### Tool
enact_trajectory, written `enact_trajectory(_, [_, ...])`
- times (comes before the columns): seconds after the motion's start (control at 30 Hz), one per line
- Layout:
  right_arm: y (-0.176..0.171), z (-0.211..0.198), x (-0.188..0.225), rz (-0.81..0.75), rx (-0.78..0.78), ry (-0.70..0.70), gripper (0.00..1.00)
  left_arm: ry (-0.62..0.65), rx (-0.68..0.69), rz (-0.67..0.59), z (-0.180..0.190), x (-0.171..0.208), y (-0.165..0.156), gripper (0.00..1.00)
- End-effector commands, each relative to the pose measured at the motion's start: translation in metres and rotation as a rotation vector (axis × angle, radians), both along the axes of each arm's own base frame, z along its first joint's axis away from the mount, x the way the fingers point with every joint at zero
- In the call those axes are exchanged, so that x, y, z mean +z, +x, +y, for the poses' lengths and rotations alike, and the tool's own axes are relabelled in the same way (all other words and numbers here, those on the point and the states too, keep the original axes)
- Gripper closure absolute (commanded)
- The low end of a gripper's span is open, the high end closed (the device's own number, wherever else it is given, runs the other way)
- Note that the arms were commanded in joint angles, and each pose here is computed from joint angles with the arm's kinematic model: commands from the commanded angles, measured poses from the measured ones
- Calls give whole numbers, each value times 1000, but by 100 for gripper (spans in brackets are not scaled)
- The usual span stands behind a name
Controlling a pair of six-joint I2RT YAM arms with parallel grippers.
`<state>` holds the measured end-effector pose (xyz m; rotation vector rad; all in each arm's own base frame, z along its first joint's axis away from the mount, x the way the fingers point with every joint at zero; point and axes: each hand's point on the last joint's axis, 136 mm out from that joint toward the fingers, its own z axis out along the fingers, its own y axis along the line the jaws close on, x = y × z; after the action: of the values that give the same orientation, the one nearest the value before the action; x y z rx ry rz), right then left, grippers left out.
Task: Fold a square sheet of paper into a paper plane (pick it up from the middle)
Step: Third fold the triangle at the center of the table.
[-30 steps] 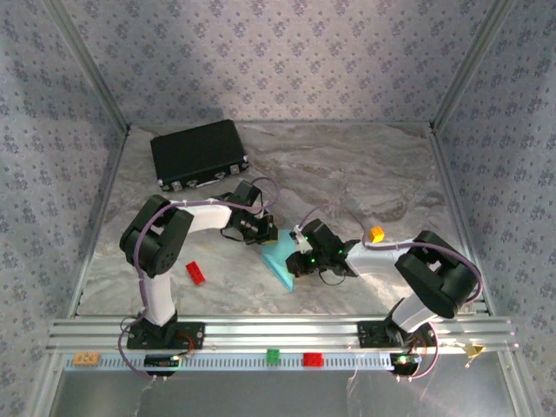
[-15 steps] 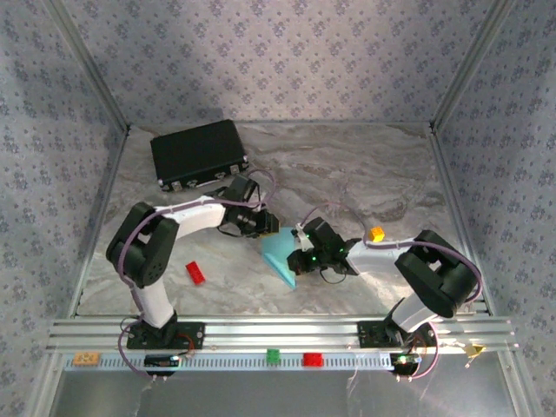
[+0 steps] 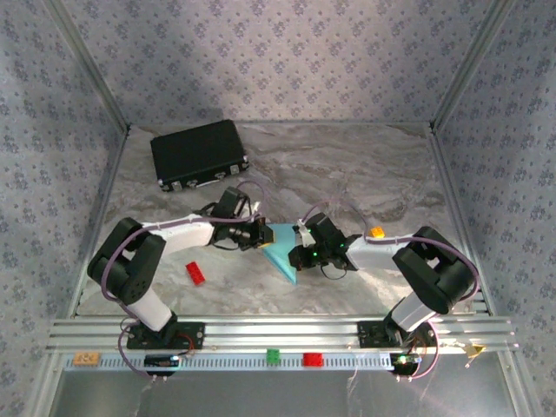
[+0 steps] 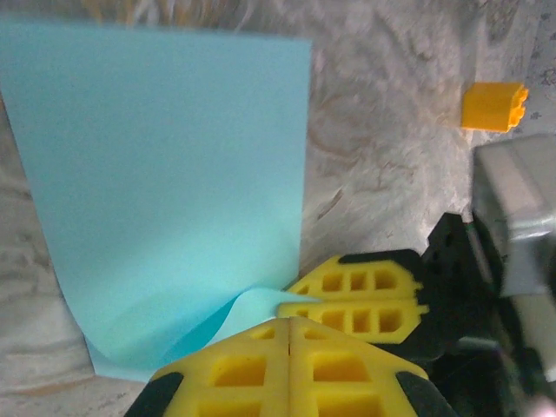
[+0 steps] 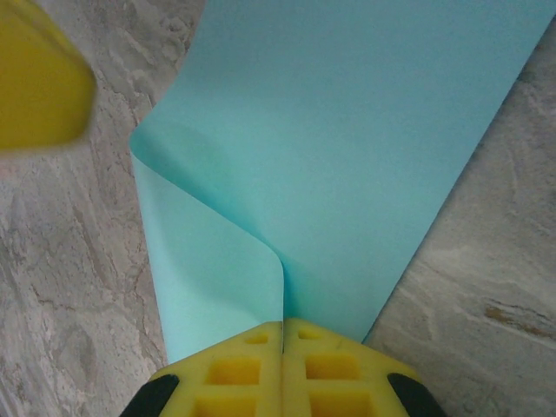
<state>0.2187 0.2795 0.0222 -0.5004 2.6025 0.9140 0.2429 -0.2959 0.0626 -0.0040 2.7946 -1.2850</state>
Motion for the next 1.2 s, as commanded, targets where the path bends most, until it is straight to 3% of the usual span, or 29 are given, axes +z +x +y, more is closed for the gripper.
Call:
enact_trajectory(0.0, [-1, -5, -8, 20, 1, -32, 97, -122, 6, -32, -17, 26, -2, 100])
enact_trajectory(0.83, [-1, -6, -12, 34, -6, -41, 96, -129, -6, 98, -20, -12, -27, 100])
enact_trajectory(1.17, [-2, -8, -13, 34, -8, -46, 96, -71, 3, 120, -13, -28, -31, 100])
